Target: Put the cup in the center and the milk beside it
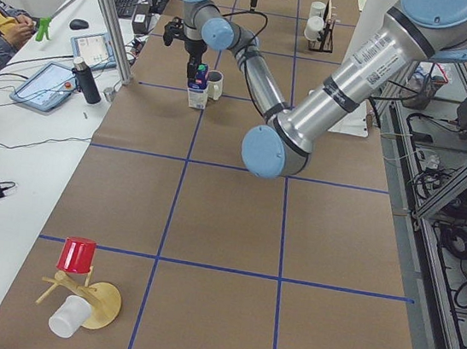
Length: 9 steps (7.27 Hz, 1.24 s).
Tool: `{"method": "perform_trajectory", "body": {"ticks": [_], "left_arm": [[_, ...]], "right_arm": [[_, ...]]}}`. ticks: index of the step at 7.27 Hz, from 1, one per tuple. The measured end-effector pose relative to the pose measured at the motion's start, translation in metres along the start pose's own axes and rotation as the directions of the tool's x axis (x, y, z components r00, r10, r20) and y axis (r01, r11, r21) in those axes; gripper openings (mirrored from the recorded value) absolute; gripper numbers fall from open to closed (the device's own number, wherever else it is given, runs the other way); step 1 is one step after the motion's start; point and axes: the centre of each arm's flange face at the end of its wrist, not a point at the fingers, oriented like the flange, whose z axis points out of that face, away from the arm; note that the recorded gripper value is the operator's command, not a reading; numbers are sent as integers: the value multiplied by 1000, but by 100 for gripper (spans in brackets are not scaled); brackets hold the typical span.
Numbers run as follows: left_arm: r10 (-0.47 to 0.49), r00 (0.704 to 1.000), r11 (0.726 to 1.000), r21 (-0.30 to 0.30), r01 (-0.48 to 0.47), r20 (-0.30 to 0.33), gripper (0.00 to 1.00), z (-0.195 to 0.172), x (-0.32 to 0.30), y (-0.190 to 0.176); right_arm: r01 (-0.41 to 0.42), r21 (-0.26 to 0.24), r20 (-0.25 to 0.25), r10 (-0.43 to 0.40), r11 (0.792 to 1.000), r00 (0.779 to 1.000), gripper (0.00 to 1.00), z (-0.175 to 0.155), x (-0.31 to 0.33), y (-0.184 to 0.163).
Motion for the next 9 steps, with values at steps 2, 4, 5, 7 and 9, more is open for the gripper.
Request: {"method": "perform_trajectory", "body": {"ticks": [2, 4, 5, 7, 9], "left_arm": [[33, 998, 999, 9, -33, 49, 98, -29, -130, 69], [85, 989, 996, -30, -82, 120, 98, -34, -226, 115], [77, 988, 997, -32, -73, 135, 98, -37, -246, 122], [67, 988, 997, -33, -63, 140, 98, -37, -253, 124], [65, 986, 998, -26, -62, 152, 98, -31, -248, 115]], "right_arm": [[-7, 8, -1, 7, 1000, 1000, 100, -3, 3, -2], [-28, 29, -6, 28, 999, 1000, 100, -15, 16, -3], [-46, 43, -11, 47, 998, 999, 100, -25, 29, 1], [-53, 58, -15, 54, 997, 998, 100, -45, 53, 15], [-39, 39, -35, 41, 998, 999, 100, -55, 66, 20]]}}
